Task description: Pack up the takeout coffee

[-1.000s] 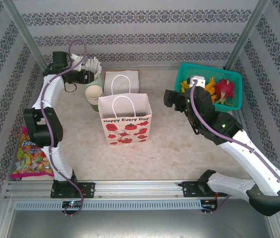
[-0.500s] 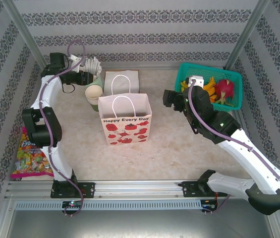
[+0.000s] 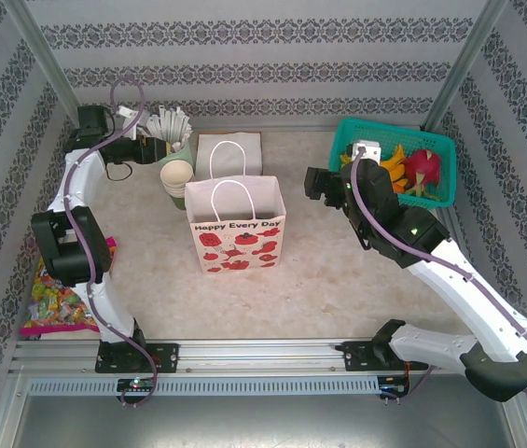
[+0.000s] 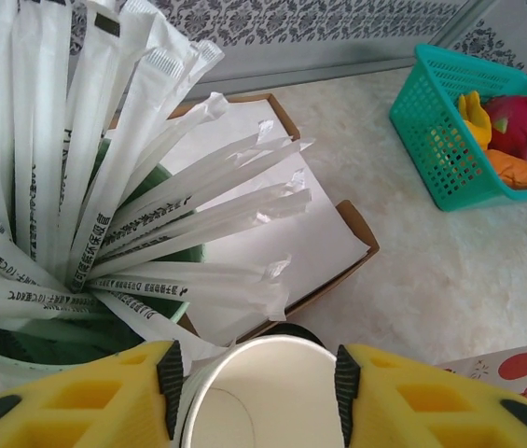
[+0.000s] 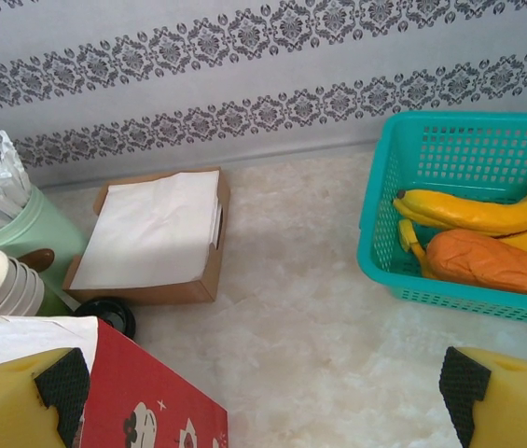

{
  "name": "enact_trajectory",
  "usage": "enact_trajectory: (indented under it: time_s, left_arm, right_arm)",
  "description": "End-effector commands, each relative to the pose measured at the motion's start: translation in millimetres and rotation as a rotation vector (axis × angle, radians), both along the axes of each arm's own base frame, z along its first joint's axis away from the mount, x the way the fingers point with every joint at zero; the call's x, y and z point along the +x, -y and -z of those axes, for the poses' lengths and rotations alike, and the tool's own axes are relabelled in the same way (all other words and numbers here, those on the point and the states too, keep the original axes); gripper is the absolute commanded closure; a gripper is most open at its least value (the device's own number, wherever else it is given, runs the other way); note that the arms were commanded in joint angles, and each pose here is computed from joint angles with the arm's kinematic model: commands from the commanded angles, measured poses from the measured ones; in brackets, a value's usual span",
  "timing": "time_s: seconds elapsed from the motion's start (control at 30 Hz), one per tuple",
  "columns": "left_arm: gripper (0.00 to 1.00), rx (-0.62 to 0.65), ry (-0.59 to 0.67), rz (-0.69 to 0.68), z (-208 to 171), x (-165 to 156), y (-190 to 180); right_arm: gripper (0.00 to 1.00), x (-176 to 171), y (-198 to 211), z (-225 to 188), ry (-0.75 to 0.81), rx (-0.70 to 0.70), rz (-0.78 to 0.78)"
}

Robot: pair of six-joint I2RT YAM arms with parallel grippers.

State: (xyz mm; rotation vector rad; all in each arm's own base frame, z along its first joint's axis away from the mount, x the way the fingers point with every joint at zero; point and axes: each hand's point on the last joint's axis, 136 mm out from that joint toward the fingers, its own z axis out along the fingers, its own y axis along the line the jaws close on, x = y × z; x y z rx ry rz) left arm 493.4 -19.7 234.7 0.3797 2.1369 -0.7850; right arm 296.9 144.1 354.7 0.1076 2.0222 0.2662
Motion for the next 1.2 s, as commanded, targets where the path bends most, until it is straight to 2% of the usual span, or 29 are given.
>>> enact_trajectory:
  time_s: [0.0,0.13,0.33,0.9,0.97,1.17]
  left_arm:
    - [0.55,0.011,0.061,0.046,-8.6,-1.9,3.6]
    - [0.65,0.035,0.048,0.023,-2.0,1.3,-1.1]
    - [0.60,0.058,0.027,-0.013,8.5,8.3,-7.9]
    - [0.62,0.022,0.036,-0.010,9.5,30.0,-3.7]
    - [0.65,0.020,0.040,-0.004,7.6,33.0,-2.1]
    - [0.87,0.004,0.053,-0.022,-0.7,39.0,-2.8]
  right_arm:
    - [0.02,3.2,3.3,-14.4,0.031,0.000,0.007]
    - [0.02,4.6,1.5,-14.9,0.030,-0.001,0.002]
    - [0.02,4.8,0.0,-14.8,0.027,0.004,-0.001]
    - [0.02,-0.8,5.0,-14.6,0.022,0.021,0.010]
    - [0.02,-1.7,5.2,-14.4,0.021,0.024,0.010]
    - [0.02,-2.3,7.4,-13.3,0.021,0.023,0.019]
